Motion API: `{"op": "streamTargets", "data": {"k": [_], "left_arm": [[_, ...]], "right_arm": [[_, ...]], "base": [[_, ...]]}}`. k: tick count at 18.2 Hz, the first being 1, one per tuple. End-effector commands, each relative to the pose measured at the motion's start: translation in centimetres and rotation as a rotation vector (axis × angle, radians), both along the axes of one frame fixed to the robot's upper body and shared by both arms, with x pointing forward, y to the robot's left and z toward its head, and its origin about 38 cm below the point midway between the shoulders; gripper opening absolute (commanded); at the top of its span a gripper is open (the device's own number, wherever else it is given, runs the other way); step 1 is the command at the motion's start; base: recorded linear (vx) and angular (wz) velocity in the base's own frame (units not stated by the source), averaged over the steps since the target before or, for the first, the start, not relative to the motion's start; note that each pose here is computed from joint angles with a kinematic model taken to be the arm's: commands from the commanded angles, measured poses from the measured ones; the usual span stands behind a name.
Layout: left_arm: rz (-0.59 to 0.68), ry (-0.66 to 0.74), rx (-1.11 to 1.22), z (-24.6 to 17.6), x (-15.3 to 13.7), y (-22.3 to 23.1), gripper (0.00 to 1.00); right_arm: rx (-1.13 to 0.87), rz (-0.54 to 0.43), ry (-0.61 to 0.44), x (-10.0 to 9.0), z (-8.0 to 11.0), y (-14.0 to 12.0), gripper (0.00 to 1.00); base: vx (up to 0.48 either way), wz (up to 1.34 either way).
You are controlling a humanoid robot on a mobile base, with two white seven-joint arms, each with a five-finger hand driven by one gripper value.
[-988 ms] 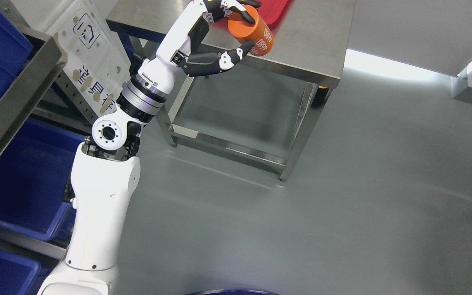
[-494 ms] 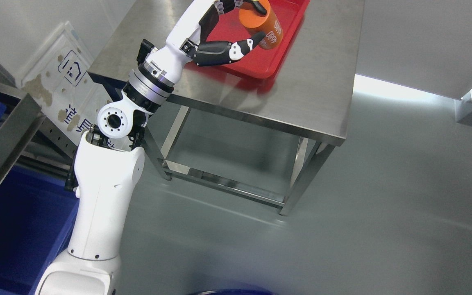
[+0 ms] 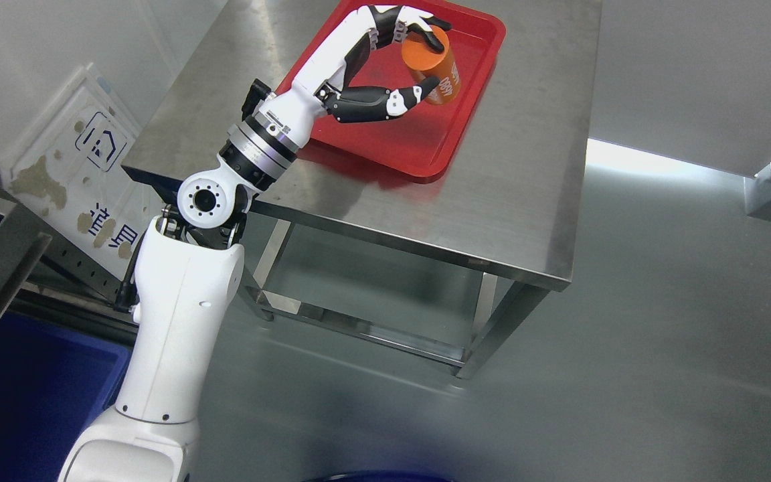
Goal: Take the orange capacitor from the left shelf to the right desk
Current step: 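Lower the capacitor into the red tray and open the left hand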
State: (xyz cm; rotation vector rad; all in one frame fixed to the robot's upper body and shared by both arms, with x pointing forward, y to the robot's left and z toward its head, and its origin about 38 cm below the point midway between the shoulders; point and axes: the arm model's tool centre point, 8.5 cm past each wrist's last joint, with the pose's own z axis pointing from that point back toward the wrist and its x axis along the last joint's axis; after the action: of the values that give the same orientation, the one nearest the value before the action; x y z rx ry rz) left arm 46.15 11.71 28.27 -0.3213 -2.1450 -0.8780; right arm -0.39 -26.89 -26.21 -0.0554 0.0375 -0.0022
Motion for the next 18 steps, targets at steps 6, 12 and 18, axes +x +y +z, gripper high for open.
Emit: {"op": "streamTargets", "data": {"k": [6,12,18], "left_arm": [[0.113,0.102,0.062,-3.1,2.9,3.1,0.04],[0.166,0.016,0.006,1.2,4.0,3.8,0.54],[0.159,-0.009,0.003,1.9,3.9,3.6,0.93]], "right_arm": [[-0.017,-0.008,-0.022,0.3,0.0,-1.1,1.0],[-0.017,-0.008,-0.022,0.3,0.0,-1.1,1.0],[-0.017,-0.008,-0.022,0.3,0.0,-1.1,1.0]], "base": [[0.017,0.0],[-0.014,0.0],[0.0,0.0]]}}
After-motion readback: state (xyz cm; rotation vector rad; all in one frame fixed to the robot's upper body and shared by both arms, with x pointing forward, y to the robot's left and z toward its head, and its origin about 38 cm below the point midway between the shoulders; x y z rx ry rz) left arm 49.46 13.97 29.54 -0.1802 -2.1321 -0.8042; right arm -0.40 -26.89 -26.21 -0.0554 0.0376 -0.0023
